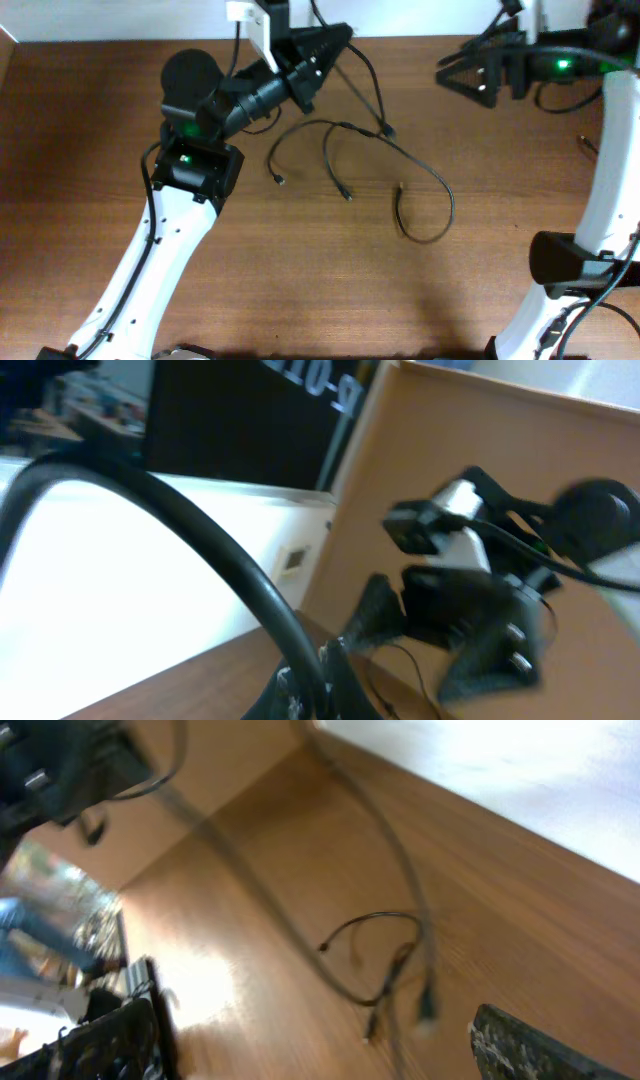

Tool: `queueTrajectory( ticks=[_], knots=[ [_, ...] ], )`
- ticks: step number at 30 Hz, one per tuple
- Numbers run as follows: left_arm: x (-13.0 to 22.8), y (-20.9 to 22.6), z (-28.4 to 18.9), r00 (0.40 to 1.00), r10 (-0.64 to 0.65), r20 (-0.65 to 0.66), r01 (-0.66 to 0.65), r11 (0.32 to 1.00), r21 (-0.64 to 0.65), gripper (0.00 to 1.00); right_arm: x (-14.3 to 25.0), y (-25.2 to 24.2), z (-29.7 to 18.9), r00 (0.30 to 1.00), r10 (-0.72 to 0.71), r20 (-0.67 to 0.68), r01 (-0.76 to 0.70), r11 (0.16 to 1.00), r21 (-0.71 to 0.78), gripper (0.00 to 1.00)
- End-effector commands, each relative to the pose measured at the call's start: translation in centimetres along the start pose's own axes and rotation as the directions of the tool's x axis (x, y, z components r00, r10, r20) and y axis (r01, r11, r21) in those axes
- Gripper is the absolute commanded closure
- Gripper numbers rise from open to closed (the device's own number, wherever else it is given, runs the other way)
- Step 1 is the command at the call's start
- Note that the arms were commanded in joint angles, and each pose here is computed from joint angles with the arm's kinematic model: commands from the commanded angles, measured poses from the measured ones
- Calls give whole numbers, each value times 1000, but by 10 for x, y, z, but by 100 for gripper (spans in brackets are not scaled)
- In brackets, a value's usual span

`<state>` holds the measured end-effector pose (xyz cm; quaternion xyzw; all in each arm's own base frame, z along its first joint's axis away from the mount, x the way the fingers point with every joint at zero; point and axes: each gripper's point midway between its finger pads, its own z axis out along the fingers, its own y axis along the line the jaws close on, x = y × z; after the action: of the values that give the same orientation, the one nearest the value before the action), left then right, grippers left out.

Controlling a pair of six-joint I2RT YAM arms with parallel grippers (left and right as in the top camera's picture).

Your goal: Untangle cables

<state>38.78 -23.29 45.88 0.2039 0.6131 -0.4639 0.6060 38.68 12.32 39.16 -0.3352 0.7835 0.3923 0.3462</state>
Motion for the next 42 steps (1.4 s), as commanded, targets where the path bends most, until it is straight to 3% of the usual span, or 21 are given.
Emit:
queueTrajectory(
  ticks=[1,6,12,13,17,18,19,21,22,23,24,30,33,38,42],
  knots=[
    [-20,5,-7,996,-57,68,61,996,-60,100,-5,36,26,988,-154,-2,153,982,-115,1],
    [-16,-8,-6,991,-127,39,127,992,6,100,-5,59,52,961,-276,-20,269,948,-169,0],
    [-7,-45,-1,988,-155,-27,157,976,151,100,-8,61,54,957,-289,-10,283,943,-174,2],
    [-6,-58,3,989,-144,-26,147,971,189,100,-8,63,55,956,-292,-9,285,941,-180,6],
    [-2,-63,5,989,-146,-37,150,969,196,100,-9,71,59,955,-297,-3,290,935,-204,46],
    [0,-62,6,987,-152,-44,157,969,190,100,-9,72,59,955,-296,2,290,934,-209,77],
    [2,-61,6,986,-158,-52,164,969,184,98,-9,73,59,956,-295,5,289,934,-212,96],
    [8,-57,6,989,-136,-66,145,975,169,85,-11,75,58,957,-290,15,286,932,-221,96],
    [12,-53,6,989,-122,-78,133,979,153,70,-11,75,57,956,-291,16,288,932,-220,96],
    [18,-46,6,988,-125,-95,136,983,120,44,-12,76,56,959,-284,16,280,935,-218,96],
    [26,-37,5,985,-124,-120,135,987,87,1,-13,78,54,963,-268,17,266,940,-214,96],
    [100,36,-30,915,-187,-357,98,963,-253,1,-52,82,11,975,-172,140,192,971,-143,96],
    [124,54,-48,876,-180,-448,23,942,-334,1,-83,99,-24,958,-119,262,170,969,-178,96],
    [153,64,-67,796,-66,-601,-146,944,-297,1,-129,136,-63,920,-97,380,192,957,-220,96],
    [178,73,-69,731,-8,-682,-203,952,-229,1,-146,145,-74,913,-48,406,159,956,-246,96]
  ],
)
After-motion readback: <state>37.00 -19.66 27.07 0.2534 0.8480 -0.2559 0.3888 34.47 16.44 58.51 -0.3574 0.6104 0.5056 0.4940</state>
